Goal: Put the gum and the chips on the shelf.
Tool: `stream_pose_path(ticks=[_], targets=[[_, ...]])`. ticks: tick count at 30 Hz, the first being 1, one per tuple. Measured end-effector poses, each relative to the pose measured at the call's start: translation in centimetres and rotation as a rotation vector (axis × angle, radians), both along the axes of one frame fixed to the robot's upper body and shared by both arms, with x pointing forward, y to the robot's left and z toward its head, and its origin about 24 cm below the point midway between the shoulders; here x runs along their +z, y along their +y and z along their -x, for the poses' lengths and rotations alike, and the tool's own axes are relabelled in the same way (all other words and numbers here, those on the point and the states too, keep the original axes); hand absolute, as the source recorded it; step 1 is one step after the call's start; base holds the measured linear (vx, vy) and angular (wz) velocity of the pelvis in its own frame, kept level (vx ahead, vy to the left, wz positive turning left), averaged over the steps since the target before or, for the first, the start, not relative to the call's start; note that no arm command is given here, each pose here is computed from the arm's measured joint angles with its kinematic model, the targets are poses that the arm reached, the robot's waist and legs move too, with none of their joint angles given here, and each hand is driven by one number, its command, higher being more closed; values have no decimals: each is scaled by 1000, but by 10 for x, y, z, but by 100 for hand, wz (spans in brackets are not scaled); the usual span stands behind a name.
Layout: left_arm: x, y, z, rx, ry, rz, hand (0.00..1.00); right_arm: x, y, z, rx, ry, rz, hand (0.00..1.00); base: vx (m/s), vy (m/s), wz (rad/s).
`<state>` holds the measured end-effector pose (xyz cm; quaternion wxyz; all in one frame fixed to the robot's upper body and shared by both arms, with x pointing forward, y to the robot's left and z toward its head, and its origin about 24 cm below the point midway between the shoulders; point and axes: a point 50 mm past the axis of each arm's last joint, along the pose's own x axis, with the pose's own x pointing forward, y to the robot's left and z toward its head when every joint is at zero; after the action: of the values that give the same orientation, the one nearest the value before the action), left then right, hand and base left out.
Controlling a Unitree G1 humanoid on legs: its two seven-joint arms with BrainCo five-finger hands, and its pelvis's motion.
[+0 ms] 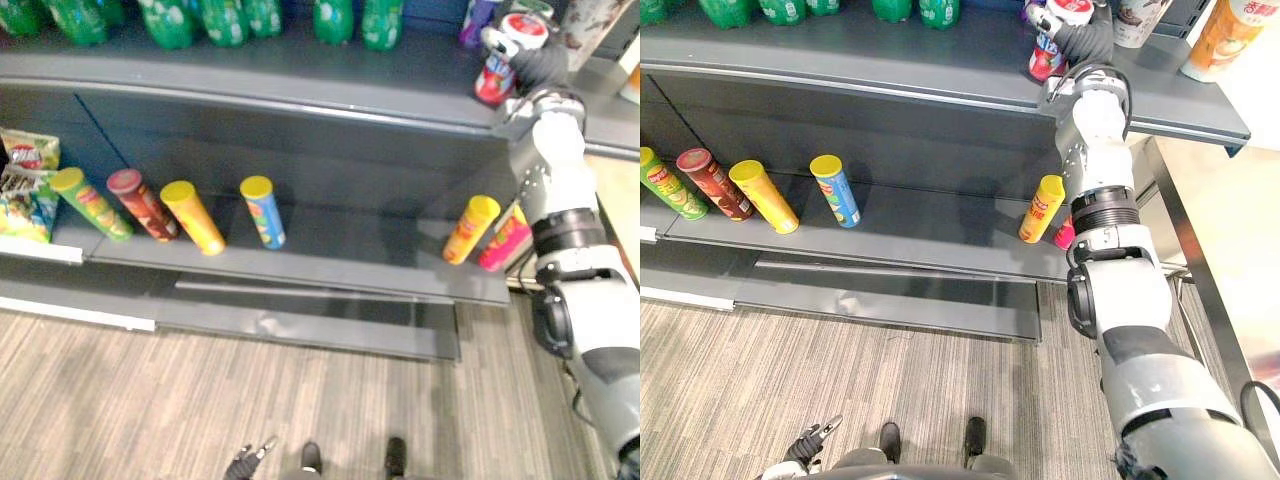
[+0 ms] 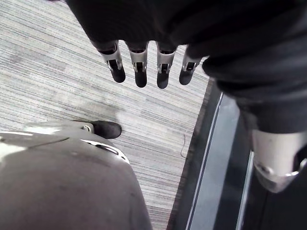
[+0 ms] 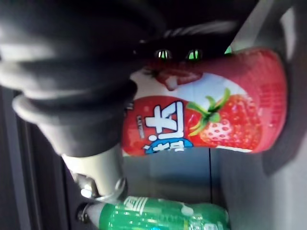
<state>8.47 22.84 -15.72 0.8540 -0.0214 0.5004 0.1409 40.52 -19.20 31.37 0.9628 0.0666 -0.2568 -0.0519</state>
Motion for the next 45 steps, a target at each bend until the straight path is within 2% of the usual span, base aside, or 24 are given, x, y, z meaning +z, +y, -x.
stream_pose_path(ticks=[4, 27, 28, 45], targets=[[1, -1, -4, -4, -9, 0, 0, 5, -6, 0, -20, -7, -36, 100, 0, 0, 0], [1, -5, -8, -38, -16, 1, 0, -5, -9, 3, -21, -29, 9, 100, 0, 0, -1], [1, -5, -8, -39, -16, 1, 0, -6, -9, 4, -17, -31, 13, 0, -5, -3, -7], [1, -4, -8, -34, -15, 0, 0, -9, 0, 2, 5, -15, 72, 0, -4, -4, -2]])
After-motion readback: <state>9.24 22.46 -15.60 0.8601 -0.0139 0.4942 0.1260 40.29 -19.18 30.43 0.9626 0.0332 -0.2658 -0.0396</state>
